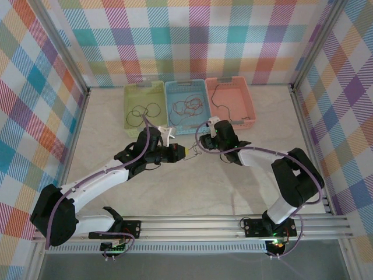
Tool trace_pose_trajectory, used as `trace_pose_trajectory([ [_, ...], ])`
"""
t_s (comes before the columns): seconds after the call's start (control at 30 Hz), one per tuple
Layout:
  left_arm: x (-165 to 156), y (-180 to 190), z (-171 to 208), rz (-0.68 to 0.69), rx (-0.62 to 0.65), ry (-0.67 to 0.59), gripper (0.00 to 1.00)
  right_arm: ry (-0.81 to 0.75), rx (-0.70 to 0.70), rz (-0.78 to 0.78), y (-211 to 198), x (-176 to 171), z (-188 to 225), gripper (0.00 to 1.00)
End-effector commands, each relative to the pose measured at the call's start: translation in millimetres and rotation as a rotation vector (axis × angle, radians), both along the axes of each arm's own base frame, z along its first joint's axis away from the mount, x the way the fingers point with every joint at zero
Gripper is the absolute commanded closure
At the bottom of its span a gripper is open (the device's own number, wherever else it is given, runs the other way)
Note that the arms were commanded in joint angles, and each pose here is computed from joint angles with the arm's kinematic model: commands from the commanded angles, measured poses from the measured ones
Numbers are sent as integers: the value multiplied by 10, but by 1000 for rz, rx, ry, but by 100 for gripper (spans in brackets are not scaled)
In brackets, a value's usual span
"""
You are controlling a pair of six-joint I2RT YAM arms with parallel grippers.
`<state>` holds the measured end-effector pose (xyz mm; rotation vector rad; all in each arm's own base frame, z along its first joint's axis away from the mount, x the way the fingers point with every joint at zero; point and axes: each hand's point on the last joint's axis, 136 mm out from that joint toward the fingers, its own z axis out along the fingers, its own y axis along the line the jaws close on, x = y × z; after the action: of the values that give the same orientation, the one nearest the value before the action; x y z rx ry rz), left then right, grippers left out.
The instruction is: Untangle the cables
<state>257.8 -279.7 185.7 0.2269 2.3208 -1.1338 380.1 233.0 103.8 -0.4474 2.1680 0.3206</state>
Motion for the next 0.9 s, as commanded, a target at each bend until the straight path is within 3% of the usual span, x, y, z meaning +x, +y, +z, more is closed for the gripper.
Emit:
trace_pose_trajectory([
  [0.0,41,70,70,35,54,-50,100,5,50,-133,-232,89,57,45],
  [0.13,43,106,94,48,59,-62,100,53,124,-253,-550,138,-2,45],
  [0.3,66,129,45,62,82,-60,100,5,168,-217,-546,101,126,45],
  [0.6,71,218,88,96,96,-85,100,40,133,-387,-898,126,-6,38],
  [0.73,56,232,107,98,92,-89,100,1,188,-339,-833,112,105,39],
  [0.87,56,269,135,116,89,-100,100,41,153,-465,-1076,124,-14,35],
])
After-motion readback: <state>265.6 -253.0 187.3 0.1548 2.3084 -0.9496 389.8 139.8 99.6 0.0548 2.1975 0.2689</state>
